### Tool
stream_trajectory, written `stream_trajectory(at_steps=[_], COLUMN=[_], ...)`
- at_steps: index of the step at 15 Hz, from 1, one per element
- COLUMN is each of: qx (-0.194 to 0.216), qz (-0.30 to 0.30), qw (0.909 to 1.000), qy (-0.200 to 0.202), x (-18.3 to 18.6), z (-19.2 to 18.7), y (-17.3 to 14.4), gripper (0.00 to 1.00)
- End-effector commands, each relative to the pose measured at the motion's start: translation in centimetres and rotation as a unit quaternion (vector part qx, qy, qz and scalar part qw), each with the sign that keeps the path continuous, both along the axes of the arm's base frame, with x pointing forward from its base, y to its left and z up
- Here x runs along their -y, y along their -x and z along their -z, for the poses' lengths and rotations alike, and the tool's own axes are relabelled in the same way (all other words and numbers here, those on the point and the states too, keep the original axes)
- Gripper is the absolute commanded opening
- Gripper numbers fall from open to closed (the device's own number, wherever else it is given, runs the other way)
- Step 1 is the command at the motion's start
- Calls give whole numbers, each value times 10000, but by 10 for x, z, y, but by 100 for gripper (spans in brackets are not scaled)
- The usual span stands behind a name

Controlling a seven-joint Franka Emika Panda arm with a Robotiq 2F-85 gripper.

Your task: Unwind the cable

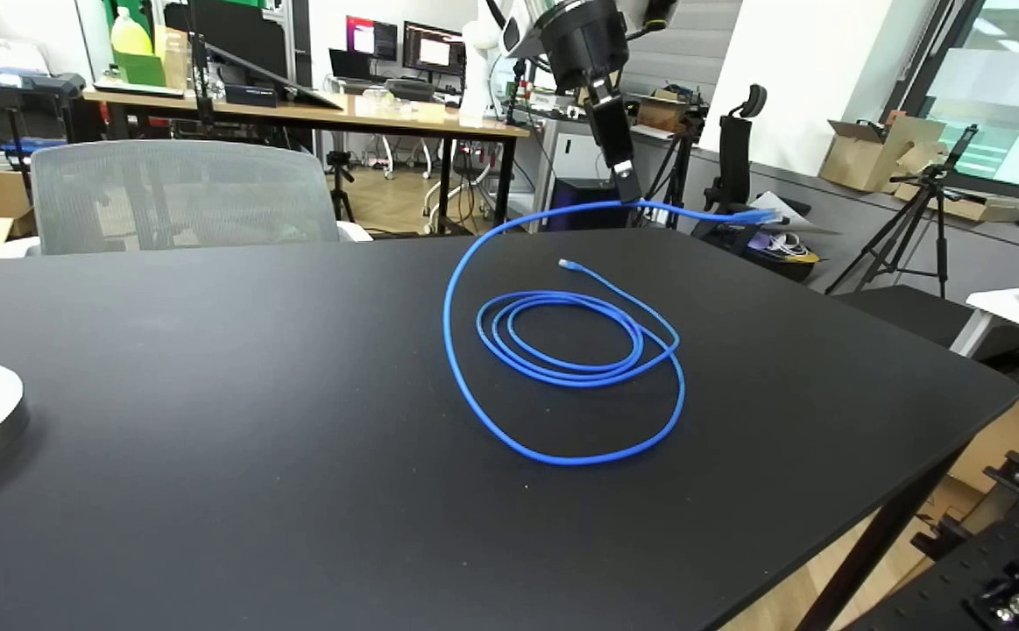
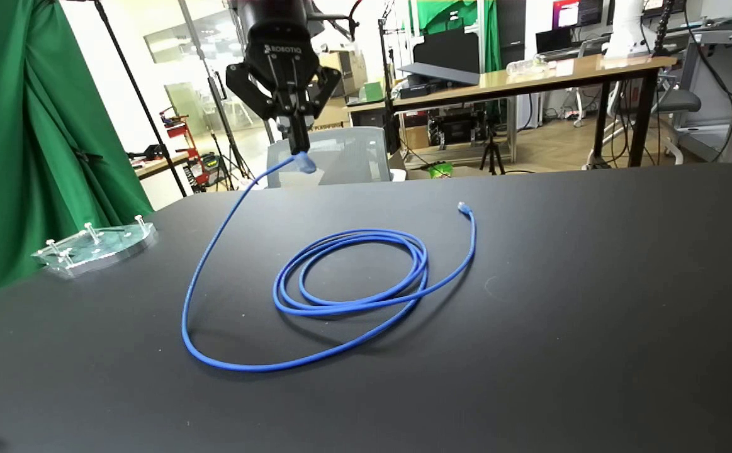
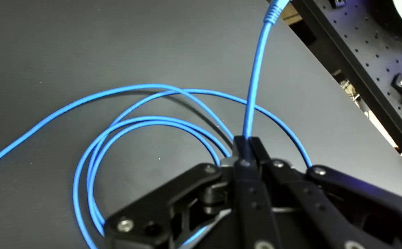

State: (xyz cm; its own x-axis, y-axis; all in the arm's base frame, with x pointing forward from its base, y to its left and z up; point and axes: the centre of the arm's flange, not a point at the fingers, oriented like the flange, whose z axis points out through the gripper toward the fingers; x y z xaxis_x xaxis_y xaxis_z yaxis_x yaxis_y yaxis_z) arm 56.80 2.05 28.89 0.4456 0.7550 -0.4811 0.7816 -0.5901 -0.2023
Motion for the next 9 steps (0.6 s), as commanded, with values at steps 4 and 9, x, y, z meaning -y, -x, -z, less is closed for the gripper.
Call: stream_trajectory(at_steps=[4, 9], qx=[462, 1155], qz=[-688, 88], qw=[9962, 9921], qy=[277, -484], x=[-15, -21], z=[2, 5], y=[-16, -26], gripper=[1, 1])
